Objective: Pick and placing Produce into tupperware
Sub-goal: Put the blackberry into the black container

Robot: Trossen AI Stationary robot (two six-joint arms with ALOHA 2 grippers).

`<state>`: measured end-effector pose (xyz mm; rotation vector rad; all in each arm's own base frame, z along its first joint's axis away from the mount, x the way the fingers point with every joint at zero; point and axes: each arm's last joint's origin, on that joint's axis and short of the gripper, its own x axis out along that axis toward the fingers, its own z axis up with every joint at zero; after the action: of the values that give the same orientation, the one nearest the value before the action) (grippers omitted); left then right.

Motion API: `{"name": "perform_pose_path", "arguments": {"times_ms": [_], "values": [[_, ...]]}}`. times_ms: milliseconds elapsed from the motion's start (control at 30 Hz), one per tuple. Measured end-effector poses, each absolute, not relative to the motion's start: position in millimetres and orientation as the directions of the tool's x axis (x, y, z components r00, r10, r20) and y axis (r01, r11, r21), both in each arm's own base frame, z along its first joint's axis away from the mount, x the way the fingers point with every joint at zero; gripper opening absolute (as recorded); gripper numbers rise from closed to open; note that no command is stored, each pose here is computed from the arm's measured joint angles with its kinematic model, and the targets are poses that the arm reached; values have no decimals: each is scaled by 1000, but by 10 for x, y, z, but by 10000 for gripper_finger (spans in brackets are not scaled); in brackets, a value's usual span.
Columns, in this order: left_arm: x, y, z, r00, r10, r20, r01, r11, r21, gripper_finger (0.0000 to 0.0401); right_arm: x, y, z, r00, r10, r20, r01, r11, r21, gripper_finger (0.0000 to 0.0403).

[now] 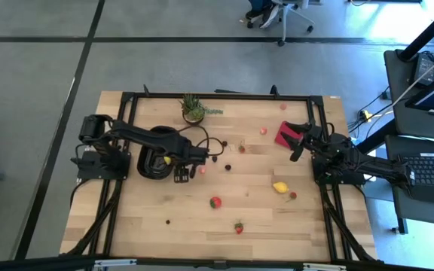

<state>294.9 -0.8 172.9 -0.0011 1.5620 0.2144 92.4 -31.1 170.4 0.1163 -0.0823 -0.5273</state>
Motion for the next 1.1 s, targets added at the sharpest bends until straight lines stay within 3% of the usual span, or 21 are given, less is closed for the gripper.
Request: {"name": "perform_pose_path", "arguments": {"times_ms": [367,767,1100], "values": [[2976,-8,1501,-109,137,-985,-116,982,149,265,925,-312,1702,861,-507,46,498,858,123,232],[2976,-8,1499,-110,140,-984,-237,958,163,265,925,-312,1702,861,-507,46,500,859,112,232],[2976,-24,1499,-109,138,-984,-210,965,159,260,925,-312,1702,861,-507,46,500,859,114,232]]}}
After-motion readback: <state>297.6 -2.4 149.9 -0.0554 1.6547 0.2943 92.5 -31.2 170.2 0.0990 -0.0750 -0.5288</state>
